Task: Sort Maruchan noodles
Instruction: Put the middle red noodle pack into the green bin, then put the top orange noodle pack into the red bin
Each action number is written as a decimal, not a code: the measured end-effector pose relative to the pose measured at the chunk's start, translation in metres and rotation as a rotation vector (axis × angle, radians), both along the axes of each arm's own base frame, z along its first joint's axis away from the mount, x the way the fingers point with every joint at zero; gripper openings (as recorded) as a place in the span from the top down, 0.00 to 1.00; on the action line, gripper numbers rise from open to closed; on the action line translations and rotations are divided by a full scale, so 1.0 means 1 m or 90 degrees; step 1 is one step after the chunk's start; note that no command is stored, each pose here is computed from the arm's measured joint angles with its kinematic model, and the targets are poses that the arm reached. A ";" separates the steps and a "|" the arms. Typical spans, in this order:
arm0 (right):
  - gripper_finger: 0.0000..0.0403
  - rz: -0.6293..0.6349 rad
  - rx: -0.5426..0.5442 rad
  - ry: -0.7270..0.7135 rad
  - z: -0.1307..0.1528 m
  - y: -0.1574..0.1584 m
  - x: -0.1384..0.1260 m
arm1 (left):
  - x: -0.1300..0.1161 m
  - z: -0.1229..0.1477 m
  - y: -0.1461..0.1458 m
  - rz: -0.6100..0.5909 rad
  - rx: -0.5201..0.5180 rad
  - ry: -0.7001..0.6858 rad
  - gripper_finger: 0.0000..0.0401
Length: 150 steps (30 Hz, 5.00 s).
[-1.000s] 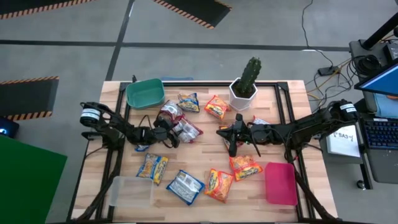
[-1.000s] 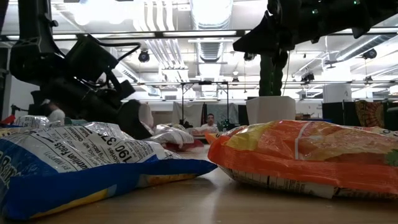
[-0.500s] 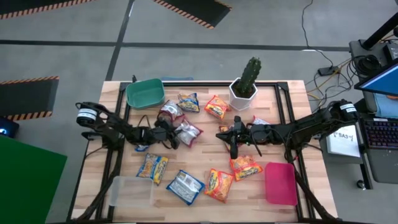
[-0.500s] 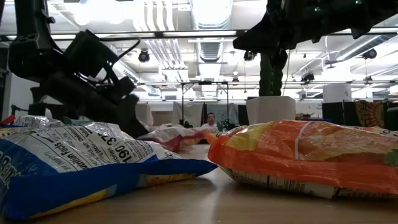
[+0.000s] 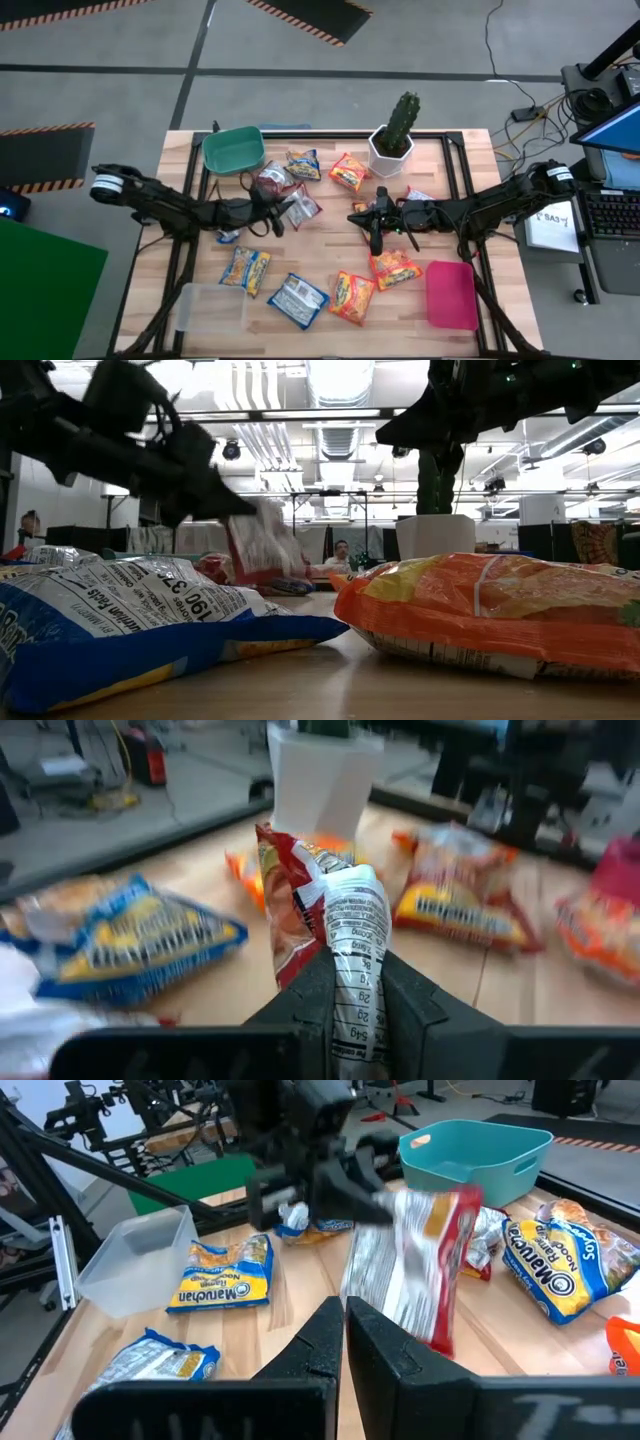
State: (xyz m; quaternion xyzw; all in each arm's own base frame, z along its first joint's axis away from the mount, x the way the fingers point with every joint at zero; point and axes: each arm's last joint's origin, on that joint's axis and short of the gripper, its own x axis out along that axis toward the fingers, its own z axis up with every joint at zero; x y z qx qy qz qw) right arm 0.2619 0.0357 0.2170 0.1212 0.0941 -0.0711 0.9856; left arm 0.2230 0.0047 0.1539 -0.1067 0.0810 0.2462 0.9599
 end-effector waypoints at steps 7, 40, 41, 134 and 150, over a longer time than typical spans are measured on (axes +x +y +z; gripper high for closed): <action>0.98 0.000 -0.001 -0.001 0.000 0.000 0.000 | -0.014 0.032 0.004 0.069 0.061 -0.062 0.93; 0.98 -0.114 -0.152 -0.010 0.039 -0.057 0.017 | -0.082 0.063 0.073 0.674 0.286 0.254 0.93; 0.98 -0.120 -0.152 -0.001 0.039 -0.061 0.017 | -0.082 0.060 0.075 0.660 0.276 0.247 0.93; 0.98 -0.144 0.093 0.201 -0.021 -0.042 0.022 | 0.005 0.101 0.058 -0.252 0.087 0.248 0.54; 0.98 -0.092 0.301 0.170 -0.007 -0.032 0.036 | -0.037 0.083 0.044 -0.049 0.243 0.123 0.54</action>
